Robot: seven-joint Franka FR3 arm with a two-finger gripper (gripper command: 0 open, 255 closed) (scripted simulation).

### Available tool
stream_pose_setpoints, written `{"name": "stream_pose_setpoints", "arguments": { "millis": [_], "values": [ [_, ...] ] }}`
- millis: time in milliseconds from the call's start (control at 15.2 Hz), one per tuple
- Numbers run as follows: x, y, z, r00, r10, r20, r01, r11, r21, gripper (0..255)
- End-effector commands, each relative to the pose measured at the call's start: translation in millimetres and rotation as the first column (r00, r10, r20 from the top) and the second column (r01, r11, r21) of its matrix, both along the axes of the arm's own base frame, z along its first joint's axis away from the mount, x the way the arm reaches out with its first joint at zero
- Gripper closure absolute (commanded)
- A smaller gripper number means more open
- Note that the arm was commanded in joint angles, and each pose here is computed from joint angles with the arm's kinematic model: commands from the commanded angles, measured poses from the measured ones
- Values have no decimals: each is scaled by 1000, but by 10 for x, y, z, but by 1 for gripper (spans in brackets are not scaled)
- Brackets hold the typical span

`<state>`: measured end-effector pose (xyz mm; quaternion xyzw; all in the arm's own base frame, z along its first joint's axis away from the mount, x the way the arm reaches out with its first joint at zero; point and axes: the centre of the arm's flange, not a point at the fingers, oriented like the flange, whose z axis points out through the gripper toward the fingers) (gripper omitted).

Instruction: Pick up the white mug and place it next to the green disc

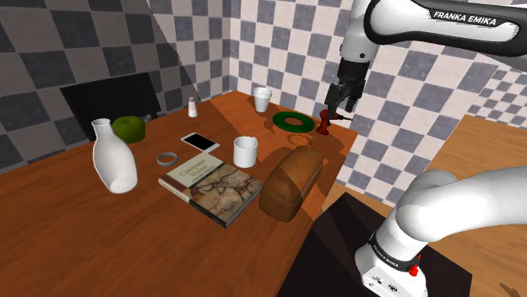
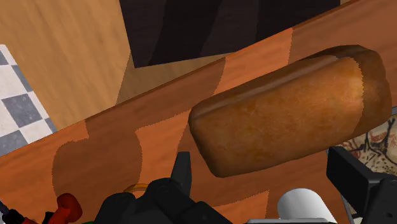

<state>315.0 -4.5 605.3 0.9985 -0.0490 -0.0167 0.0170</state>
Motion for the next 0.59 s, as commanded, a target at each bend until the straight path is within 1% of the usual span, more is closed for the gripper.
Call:
{"name": "stream_pose_setpoints", "arguments": {
  "millis": [0, 528],
  "values": [
    [0, 0, 0, 1000, 0, 0, 0, 1000, 0, 0],
    [774, 432, -560, 999, -38, 3, 38, 999, 7, 0]
  ]
}}
